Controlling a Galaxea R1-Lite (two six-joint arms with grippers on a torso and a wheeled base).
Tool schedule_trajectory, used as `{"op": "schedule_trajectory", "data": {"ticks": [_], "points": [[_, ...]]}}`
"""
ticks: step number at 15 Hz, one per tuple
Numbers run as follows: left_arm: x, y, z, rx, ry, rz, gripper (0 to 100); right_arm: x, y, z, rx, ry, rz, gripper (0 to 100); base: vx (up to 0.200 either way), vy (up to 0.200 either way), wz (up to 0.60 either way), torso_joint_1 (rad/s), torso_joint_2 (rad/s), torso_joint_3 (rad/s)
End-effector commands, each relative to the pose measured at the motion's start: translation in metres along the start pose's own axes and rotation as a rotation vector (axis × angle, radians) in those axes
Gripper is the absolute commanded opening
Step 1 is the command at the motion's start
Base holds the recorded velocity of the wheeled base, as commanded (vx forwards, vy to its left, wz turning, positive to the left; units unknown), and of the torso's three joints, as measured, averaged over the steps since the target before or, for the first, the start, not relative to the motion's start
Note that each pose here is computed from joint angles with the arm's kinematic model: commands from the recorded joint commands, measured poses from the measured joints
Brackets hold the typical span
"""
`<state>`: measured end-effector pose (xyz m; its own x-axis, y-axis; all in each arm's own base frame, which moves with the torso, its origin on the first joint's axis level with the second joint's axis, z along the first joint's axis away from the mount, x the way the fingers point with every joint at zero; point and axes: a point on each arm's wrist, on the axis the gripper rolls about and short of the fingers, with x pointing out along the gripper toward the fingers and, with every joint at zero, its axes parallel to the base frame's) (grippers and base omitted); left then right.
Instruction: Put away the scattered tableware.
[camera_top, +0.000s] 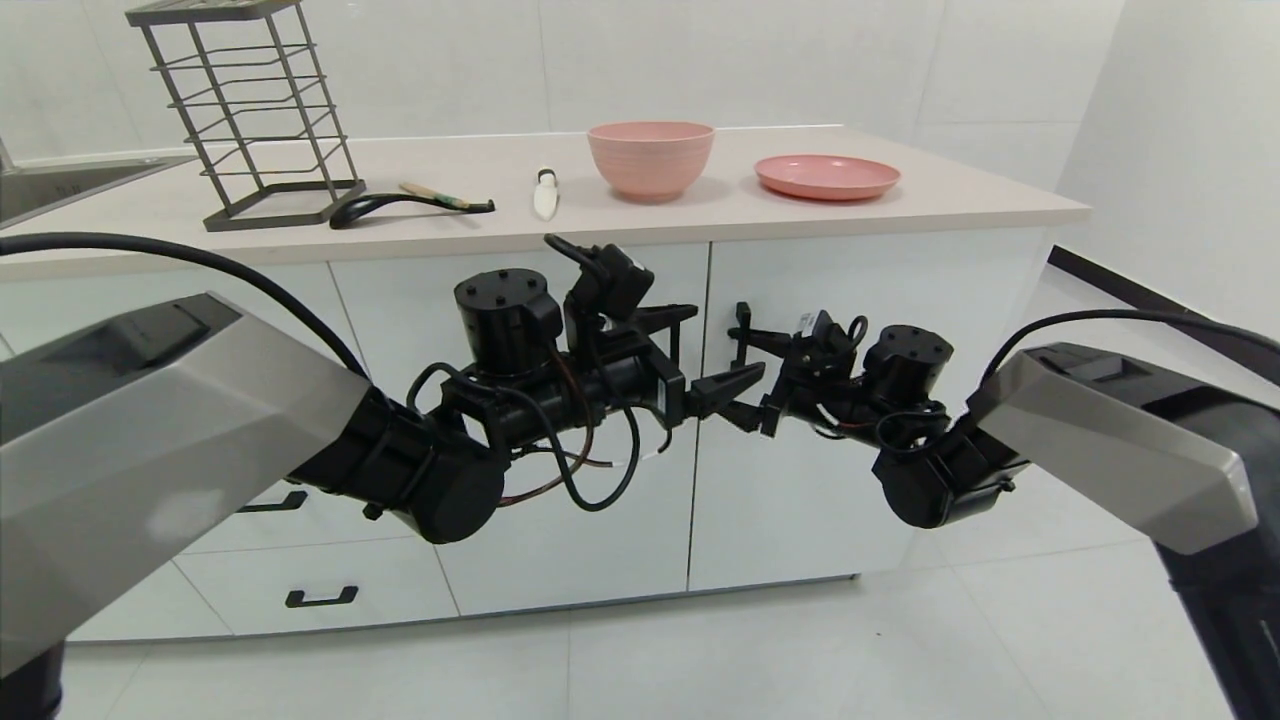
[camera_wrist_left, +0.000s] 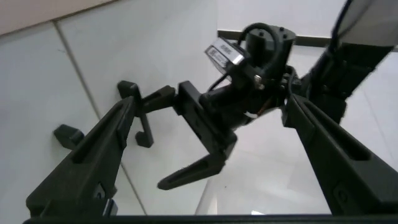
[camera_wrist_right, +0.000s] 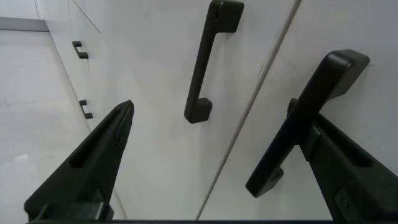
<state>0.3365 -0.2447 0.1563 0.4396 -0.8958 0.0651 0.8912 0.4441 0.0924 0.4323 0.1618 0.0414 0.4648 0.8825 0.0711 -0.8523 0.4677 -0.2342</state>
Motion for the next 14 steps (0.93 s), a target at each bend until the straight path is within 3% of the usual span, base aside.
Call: {"op": "schedule_trajectory", "data": {"ticks": [1, 3, 7, 10, 12, 13, 14], "points": [[0.003, 0.007, -0.003, 0.01, -0.002, 0.034, 100, 0.003, 0.001, -0.006, -0.004, -0.005, 0.006, 100, 0.0, 0.0, 0.0, 0.0, 0.0, 0.0], [0.003, 0.009, -0.004, 0.009, 0.004, 0.039, 100, -0.002, 0.006, -0.005, 0.0, -0.016, 0.079, 100, 0.0, 0.0, 0.0, 0.0, 0.0, 0.0], [0.008, 0.018, -0.009, 0.013, 0.001, 0.052, 100, -0.038, 0.041, 0.023, 0.029, -0.005, 0.165, 100, 0.0, 0.0, 0.0, 0.0, 0.0, 0.0], [0.024, 0.02, -0.009, 0.037, -0.043, 0.028, 100, -0.067, 0.065, 0.046, 0.058, 0.02, 0.188, 100, 0.0, 0.0, 0.0, 0.0, 0.0, 0.0], [0.042, 0.008, -0.005, 0.062, -0.092, -0.06, 100, -0.077, 0.071, 0.05, 0.073, 0.036, 0.186, 100, 0.0, 0.0, 0.0, 0.0, 0.0, 0.0], [0.053, -0.003, -0.005, 0.067, -0.11, -0.131, 100, -0.079, 0.069, 0.048, 0.075, 0.041, 0.174, 100, 0.0, 0.0, 0.0, 0.0, 0.0, 0.0], [0.057, -0.006, -0.006, 0.065, -0.111, -0.14, 100, -0.079, 0.069, 0.047, 0.076, 0.042, 0.175, 100, 0.0, 0.0, 0.0, 0.0, 0.0, 0.0]]}}
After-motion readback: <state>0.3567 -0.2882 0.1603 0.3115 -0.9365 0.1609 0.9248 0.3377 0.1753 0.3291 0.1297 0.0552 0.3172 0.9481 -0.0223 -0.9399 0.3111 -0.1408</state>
